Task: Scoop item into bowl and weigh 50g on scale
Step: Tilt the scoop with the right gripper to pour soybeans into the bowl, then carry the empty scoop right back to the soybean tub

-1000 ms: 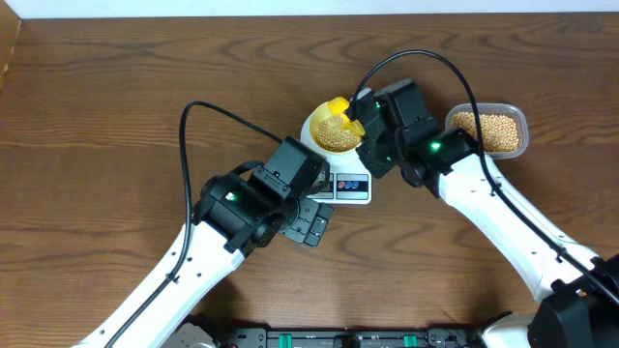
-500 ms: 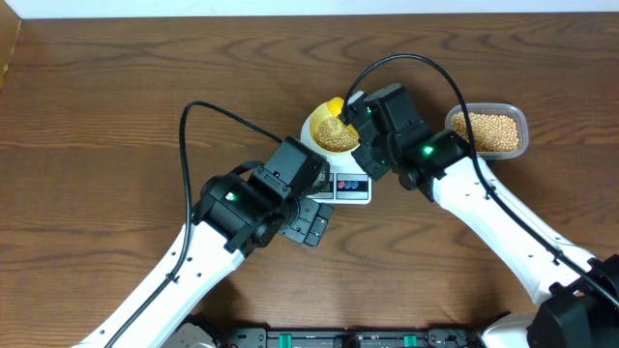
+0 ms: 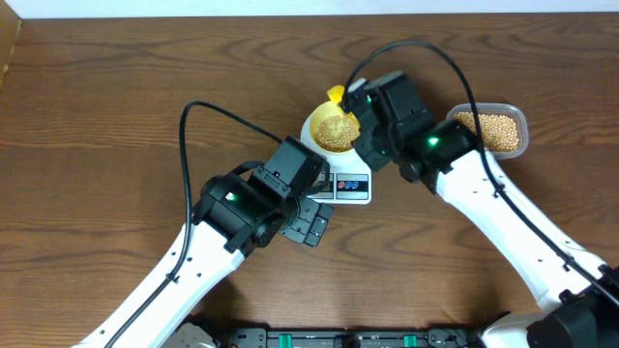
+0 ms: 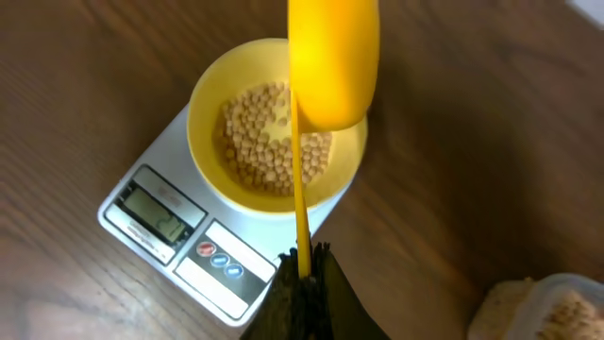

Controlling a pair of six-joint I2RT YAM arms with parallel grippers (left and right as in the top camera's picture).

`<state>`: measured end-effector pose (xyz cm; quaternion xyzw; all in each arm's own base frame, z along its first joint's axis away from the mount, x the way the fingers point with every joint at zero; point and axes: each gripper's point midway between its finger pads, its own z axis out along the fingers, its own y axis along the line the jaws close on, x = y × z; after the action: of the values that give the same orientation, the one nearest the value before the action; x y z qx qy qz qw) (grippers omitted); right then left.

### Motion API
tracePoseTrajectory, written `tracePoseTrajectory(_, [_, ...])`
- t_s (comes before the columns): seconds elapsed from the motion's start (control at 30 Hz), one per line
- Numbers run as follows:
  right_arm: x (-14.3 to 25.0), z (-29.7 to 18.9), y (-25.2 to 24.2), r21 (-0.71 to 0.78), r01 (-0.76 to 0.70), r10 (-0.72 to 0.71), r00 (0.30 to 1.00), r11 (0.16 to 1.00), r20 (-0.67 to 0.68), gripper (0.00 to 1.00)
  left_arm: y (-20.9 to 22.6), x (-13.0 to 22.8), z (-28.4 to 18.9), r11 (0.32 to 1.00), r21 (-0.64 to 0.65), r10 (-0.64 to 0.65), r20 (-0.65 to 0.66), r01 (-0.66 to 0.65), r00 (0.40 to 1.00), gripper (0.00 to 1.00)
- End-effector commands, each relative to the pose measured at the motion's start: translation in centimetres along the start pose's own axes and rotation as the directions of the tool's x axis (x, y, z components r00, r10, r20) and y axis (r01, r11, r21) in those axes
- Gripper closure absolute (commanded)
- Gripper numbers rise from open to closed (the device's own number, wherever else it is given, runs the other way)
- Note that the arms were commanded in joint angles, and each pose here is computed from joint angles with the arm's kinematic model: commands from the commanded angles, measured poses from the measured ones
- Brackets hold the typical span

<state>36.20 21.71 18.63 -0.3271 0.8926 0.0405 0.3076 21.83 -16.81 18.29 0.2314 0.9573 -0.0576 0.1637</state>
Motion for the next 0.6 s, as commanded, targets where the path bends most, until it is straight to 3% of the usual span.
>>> tracePoseTrajectory(0.0, [-2.1,-1.7,-1.4,0.068,-0.048,0.046,0.998,0.997,0.038,0.99,0.0,-0.7,-0.7,1.000,-0.006,0.006,0.030,-0.006,1.000,0.06])
tracePoseTrajectory(0.2, [-0.5,-4.8,-7.5,0.360,-0.119,0.140,0.990,0.926,-0.033,0.99,0.0,-0.7,-0.7,1.000,-0.006,0.006,0.030,-0.006,1.000,0.06])
tracePoseTrajectory(0.4, [4.4,-5.9,-11.6,0.462,-0.223,0.317,0.939,0.858,-0.135,0.99,0.0,-0.7,-0.7,1.000,-0.006,0.006,0.030,-0.006,1.000,0.06])
tracePoseTrajectory(0.57, [7.4,-6.9,-15.0,0.531,-0.360,0.488,0.864,0.767,-0.120,0.99,0.0,-0.7,-0.7,1.000,-0.006,0.006,0.030,-0.006,1.000,0.06])
